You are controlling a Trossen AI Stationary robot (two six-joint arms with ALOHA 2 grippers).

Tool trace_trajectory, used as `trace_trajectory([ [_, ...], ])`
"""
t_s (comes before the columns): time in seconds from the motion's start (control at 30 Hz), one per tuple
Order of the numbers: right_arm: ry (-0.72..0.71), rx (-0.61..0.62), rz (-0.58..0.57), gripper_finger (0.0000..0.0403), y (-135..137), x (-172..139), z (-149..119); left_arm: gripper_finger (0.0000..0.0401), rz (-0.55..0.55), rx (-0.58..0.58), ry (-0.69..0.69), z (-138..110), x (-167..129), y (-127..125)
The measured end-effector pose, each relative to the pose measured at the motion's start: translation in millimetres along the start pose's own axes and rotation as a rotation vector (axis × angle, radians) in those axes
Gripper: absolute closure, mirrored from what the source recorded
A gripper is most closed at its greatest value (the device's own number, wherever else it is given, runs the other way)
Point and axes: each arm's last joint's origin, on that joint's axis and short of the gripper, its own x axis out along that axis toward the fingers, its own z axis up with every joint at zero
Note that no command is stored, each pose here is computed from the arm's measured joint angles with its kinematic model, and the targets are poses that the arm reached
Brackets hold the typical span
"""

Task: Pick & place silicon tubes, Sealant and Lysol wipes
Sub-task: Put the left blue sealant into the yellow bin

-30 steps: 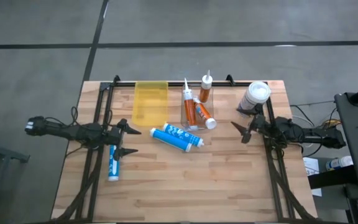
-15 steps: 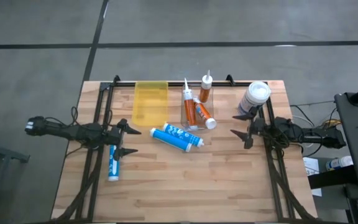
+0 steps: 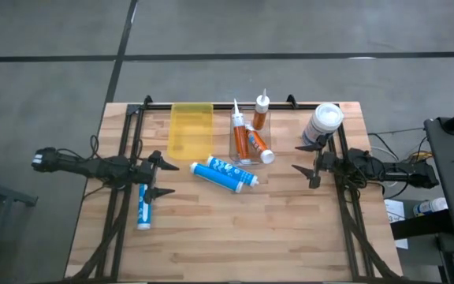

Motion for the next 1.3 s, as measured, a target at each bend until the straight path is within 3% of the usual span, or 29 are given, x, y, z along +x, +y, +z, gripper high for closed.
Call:
trace_trajectory([
  [0.8, 0.000, 0.000, 0.000, 0.0093, 0.0, 0.0, 0.1, 0.0003, 0.000, 0.002, -0.005, 0.4, 0.0, -0.1],
  [0.87, 0.000, 0.000, 0.000, 0.0096, 0.0, 0.0, 0.1, 0.0003, -0.002, -0.071, -0.011, 0.9, 0.0, -0.1],
  [0.93, -0.001, 0.001, -0.001, 0.0099, 0.0, 0.0, 0.2, 0.0003, -0.030, -0.291, -0.035, 3.7, 0.0, -1.2],
  [1.07, -0.001, 0.001, -0.001, 0.0103, -0.1, 0.0, 0.2, 0.0003, -0.085, -0.502, -0.165, 17.3, -1.4, -2.9],
  [1.2, -0.001, 0.001, -0.001, 0.0102, -0.1, 0.0, 0.2, 0.0003, -0.143, -0.482, -0.285, 29.1, -3.7, -4.9],
  [1.3, -0.001, 0.001, -0.001, 0.0097, -0.1, 0.0, 0.2, 0.0003, -0.139, -0.457, -0.279, 28.8, -1.6, -5.2],
])
